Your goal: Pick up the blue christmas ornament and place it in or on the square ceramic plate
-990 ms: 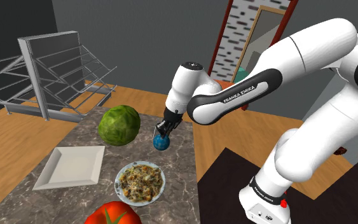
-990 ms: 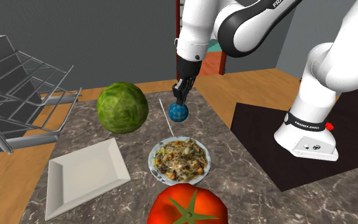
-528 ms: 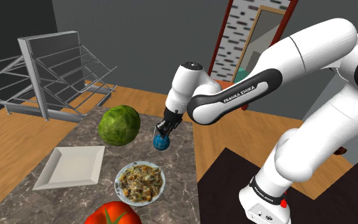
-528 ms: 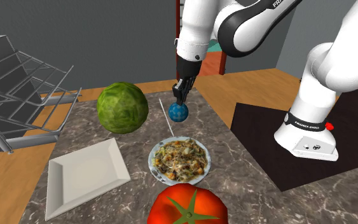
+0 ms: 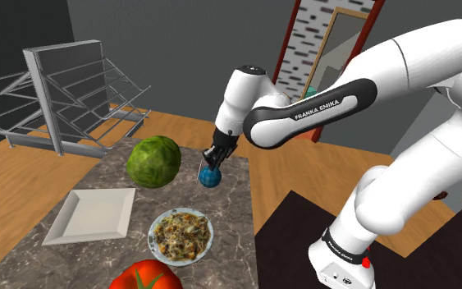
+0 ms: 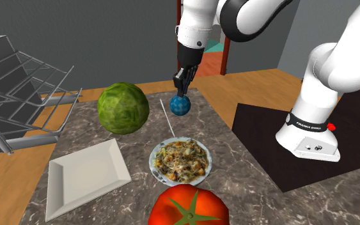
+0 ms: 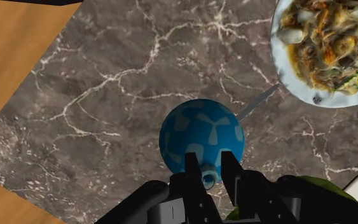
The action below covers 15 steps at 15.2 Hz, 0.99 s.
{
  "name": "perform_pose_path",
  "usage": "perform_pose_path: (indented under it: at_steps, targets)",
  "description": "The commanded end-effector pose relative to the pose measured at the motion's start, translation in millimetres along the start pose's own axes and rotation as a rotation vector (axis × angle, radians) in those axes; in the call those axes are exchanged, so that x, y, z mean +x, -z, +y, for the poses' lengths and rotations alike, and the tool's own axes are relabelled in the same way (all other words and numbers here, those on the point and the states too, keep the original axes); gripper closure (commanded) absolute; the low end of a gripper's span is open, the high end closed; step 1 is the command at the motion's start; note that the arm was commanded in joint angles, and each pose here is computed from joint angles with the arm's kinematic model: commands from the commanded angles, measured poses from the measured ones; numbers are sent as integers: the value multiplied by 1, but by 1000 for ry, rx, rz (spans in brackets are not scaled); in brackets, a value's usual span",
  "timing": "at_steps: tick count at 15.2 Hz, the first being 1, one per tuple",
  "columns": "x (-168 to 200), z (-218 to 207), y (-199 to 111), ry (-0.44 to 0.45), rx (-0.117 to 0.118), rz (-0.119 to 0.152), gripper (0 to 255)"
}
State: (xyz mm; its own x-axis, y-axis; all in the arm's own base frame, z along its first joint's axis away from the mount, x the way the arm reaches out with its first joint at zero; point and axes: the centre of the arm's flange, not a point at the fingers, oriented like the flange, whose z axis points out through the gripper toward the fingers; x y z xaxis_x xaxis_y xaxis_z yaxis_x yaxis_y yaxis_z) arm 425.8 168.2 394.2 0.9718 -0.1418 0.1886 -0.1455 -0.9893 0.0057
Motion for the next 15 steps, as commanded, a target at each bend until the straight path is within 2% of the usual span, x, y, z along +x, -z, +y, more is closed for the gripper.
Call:
perform_pose_path:
  at_steps: [1,10,15]
  targets:
    - [2,0,11,0,0,0,255]
    - [10,0,54,0,0,0,255]
    - [30,-62,60,0,0,0,255]
